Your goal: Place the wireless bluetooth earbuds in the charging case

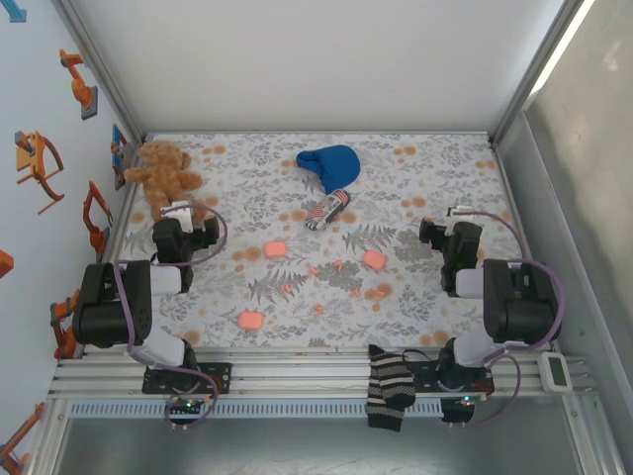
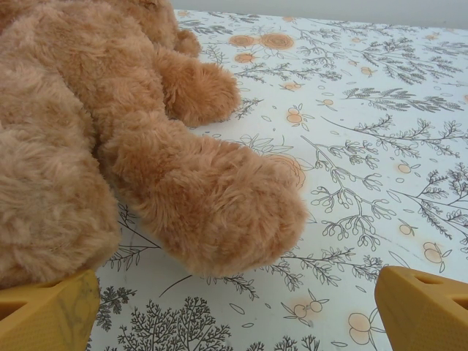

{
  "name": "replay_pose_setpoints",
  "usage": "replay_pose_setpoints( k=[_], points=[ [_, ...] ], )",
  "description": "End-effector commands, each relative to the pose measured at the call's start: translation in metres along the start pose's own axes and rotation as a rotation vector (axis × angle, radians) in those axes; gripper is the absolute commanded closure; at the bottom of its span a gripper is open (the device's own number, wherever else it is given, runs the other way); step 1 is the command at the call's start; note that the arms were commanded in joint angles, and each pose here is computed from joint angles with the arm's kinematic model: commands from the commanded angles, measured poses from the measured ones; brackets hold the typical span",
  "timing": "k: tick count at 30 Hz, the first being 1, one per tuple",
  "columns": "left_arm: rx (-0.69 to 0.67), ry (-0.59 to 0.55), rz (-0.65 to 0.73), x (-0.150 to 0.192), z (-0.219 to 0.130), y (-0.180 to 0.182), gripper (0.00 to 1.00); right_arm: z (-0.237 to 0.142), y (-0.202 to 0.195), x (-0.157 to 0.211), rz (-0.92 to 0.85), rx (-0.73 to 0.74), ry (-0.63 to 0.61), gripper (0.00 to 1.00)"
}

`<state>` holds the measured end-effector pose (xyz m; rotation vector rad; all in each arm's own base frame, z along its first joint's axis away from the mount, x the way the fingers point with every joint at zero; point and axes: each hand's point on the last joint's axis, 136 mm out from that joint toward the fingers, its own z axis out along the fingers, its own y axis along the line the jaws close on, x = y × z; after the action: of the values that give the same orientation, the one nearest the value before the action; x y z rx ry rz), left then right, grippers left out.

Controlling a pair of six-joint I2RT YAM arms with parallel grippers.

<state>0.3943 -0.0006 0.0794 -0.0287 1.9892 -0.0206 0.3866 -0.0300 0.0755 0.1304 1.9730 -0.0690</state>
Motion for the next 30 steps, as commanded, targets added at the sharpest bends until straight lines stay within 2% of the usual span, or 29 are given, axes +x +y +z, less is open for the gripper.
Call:
replay_pose_setpoints(
  k=[1, 6, 11, 13, 17, 22, 26, 30],
  points=[
    [0.011, -0.009, -0.006, -0.005, 0.0, -0.002, 0.04, 0.002, 0.004, -0.019, 0.003, -0.014, -0.033, 0.0],
    [0.016, 0.007, 0.005, -0.022, -0.009, -0.004, 0.04, -0.01, 0.008, -0.045, -0.008, -0.032, -0.004, 0.02],
    [-0.031, -0.076, 0.025, -0.053, -0.036, -0.006, 0.04, -0.039, 0.017, -0.092, 0.066, -0.087, -0.003, 0.03],
    [-0.043, -0.115, -0.001, -0.075, -0.053, -0.008, 0.04, -0.054, 0.025, -0.11, 0.092, -0.129, 0.029, 0.02],
    [-0.007, -0.087, -0.086, -0.103, -0.084, -0.02, 0.04, -0.088, 0.036, -0.128, 0.095, -0.191, 0.122, 0.01],
    [0.126, -0.029, -0.257, -0.106, -0.112, -0.043, 0.04, -0.126, 0.053, -0.118, 0.038, -0.287, 0.285, 0.01],
    [0.255, 0.024, -0.373, -0.101, -0.129, -0.064, 0.04, -0.145, 0.07, -0.092, -0.053, -0.36, 0.431, 0.02],
    [0.305, 0.077, -0.441, -0.084, -0.14, -0.073, 0.04, -0.155, 0.09, -0.061, -0.187, -0.394, 0.582, 0.02]
  ],
)
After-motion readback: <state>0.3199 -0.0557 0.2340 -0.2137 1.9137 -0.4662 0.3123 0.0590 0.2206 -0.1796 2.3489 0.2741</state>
